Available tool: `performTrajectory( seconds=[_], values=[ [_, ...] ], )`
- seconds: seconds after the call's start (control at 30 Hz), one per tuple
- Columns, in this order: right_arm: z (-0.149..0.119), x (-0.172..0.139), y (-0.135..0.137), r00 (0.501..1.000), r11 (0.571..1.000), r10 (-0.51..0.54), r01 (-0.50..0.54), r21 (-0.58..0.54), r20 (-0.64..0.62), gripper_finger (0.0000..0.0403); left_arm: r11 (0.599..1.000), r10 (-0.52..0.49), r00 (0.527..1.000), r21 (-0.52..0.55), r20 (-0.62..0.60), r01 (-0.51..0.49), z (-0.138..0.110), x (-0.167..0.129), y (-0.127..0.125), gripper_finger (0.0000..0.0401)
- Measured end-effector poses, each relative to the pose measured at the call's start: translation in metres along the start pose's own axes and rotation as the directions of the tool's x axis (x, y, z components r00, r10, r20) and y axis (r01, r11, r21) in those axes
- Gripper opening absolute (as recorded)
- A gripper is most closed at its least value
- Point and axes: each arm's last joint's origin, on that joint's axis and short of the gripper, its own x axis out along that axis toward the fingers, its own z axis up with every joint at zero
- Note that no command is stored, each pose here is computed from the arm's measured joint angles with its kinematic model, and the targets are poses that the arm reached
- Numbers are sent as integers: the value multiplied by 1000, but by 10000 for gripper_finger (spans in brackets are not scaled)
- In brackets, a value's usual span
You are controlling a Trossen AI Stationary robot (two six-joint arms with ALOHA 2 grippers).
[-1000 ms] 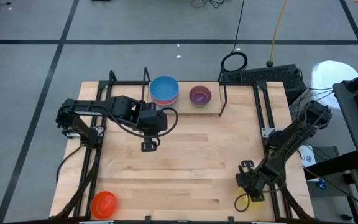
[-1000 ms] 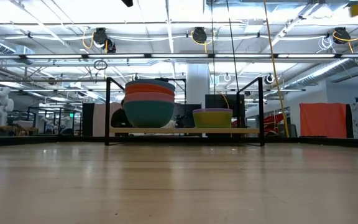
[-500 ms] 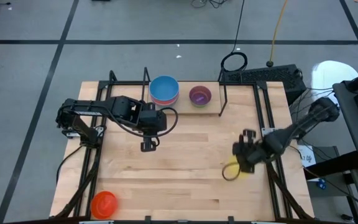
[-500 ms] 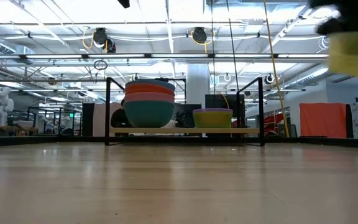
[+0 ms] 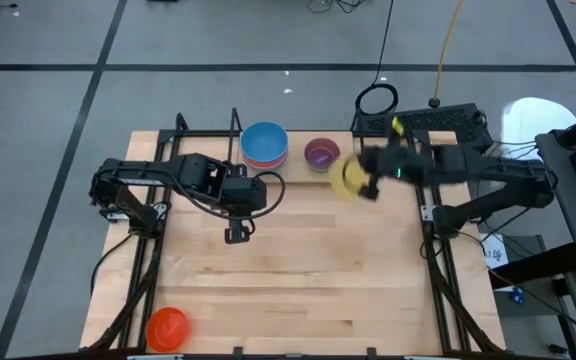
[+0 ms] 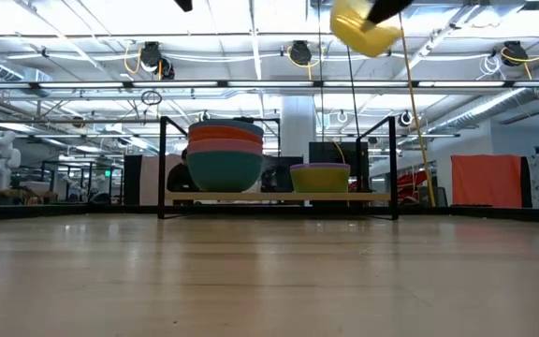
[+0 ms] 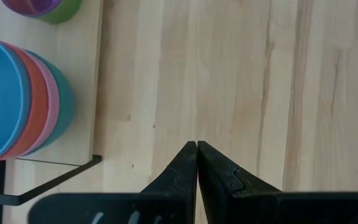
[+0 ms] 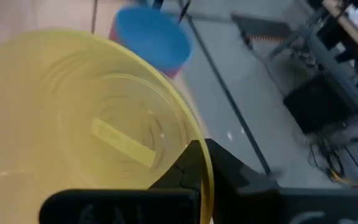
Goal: Place and stack bowls onto a shelf
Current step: Stack the yellow bowl on top of the violet bowl on the shelf
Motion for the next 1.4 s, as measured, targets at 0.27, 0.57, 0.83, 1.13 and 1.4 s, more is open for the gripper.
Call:
performTrajectory(
  seconds=[0.27, 0.57, 0.83, 1.13, 1.4],
  values=[
    [17, 40, -48, 992, 999, 34, -38, 30, 124, 0, 1000, 16, 1000, -23, -1, -16, 1, 1, 8, 19],
    [12, 112, -67, 1000, 998, 12, -13, -57, -11, 0, 998, 28, 1000, -53, -5, -28, 2, 2, 18, 19],
    [2, 178, -76, 994, 990, 110, -112, -83, -28, 0, 996, 37, 999, -82, -8, -38, 2, 2, 26, 19],
    [-27, 225, -91, 973, 981, 187, -192, -27, -138, 0, 992, 45, 999, -116, -16, -46, 2, 3, 35, 19],
    [-43, 241, -93, 947, 963, 250, -264, -48, -200, 0, 987, 55, 998, -151, -20, -57, 3, 4, 44, 19]
  ],
)
